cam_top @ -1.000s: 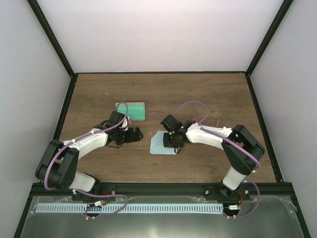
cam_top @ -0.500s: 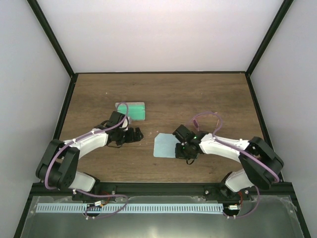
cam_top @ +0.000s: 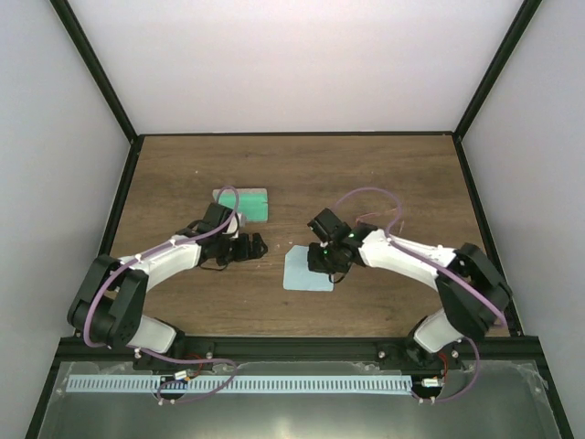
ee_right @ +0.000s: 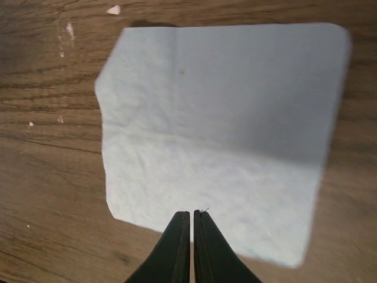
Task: Organize the sunglasses
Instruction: Adjust the glasses cleaning cloth at the center of the board.
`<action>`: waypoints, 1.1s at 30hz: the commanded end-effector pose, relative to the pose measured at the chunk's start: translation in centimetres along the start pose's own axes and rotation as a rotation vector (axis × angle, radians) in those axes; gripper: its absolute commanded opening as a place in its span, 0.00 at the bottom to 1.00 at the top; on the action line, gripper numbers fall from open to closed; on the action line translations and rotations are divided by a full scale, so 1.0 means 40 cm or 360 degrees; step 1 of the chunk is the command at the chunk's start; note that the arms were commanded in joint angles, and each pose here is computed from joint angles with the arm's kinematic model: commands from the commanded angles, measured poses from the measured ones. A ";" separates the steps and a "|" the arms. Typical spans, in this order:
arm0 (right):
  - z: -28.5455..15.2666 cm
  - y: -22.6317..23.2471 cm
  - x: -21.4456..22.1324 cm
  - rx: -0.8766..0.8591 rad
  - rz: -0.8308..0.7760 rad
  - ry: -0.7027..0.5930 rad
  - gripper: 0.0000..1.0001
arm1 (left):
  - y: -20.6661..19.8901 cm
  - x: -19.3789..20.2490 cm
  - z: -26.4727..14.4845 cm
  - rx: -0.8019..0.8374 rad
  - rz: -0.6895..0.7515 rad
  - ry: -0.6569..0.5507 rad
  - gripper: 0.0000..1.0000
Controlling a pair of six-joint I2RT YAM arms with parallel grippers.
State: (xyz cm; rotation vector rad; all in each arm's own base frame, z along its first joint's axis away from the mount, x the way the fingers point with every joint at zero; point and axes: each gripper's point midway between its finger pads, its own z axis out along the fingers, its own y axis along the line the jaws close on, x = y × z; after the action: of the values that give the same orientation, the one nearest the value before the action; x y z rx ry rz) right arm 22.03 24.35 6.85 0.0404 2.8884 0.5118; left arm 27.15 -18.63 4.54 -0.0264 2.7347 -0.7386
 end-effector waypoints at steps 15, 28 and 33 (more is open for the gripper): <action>0.105 -0.156 0.110 0.0073 0.0129 0.0258 0.04 | 0.002 0.006 -0.022 -0.0013 0.0028 -0.0045 1.00; -0.006 -0.163 0.039 0.0033 0.0199 0.0051 0.07 | -0.124 -0.029 0.006 0.0118 0.0262 -0.0016 0.81; -0.072 -0.160 -0.035 0.0052 0.0266 -0.0101 0.06 | -0.286 -0.034 0.061 0.0172 0.0551 0.0074 0.61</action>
State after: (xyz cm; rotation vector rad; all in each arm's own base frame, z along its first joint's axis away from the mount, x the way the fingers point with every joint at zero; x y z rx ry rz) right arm 20.31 18.33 4.21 0.2393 2.9506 0.5117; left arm 27.94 -24.80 6.88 0.2577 2.6973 -0.7682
